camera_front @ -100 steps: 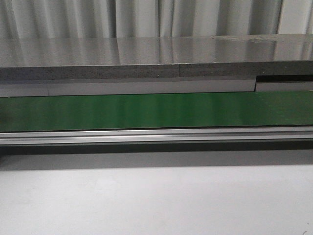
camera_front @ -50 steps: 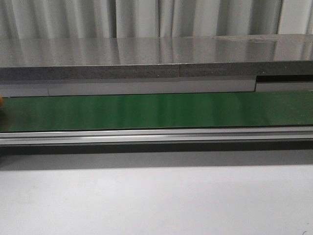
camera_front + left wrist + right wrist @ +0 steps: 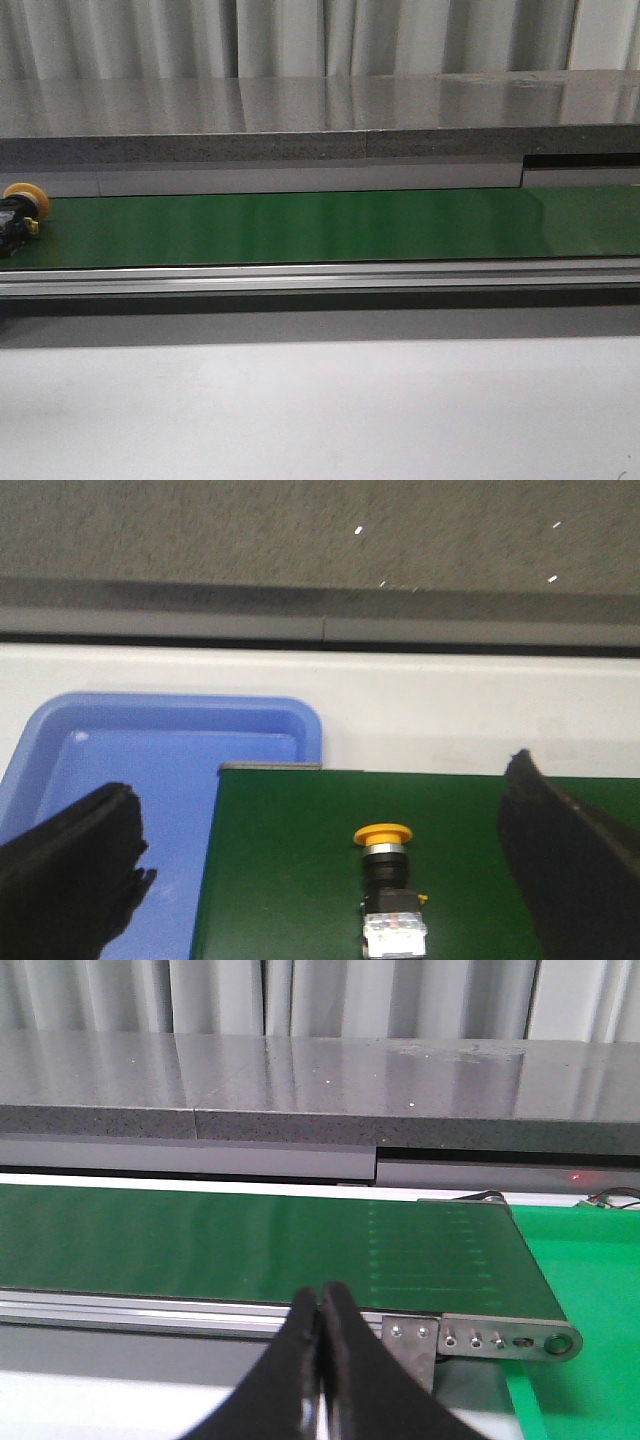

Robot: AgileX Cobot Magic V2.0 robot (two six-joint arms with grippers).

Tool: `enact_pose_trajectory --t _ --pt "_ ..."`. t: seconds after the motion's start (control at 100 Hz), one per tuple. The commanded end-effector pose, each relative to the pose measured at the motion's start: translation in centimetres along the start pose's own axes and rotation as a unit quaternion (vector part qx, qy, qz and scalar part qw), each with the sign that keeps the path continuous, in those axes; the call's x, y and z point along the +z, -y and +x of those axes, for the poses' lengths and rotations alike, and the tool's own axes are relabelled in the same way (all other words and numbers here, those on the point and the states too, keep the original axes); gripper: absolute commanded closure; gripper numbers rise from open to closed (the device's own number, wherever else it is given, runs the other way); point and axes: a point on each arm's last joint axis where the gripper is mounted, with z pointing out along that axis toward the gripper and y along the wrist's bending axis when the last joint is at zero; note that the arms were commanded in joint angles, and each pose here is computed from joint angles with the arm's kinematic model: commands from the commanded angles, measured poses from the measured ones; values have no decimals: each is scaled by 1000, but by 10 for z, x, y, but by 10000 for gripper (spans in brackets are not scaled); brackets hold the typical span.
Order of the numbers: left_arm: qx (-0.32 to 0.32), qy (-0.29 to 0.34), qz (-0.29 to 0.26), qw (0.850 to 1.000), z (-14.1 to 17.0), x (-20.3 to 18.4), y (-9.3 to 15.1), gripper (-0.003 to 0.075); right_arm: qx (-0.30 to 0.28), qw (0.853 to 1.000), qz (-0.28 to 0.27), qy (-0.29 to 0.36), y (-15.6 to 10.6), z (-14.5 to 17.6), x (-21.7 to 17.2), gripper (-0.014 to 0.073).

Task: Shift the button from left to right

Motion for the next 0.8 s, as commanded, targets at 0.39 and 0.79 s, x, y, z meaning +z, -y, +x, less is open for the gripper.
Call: enact_pose_trajectory --t 0.39,0.79 --pt "20 217 31 976 65 -89 7 28 -4 998 2 58 0 -14 -3 663" --pt "22 265 31 963 132 -104 2 28 -4 998 2 58 0 -14 -3 663"
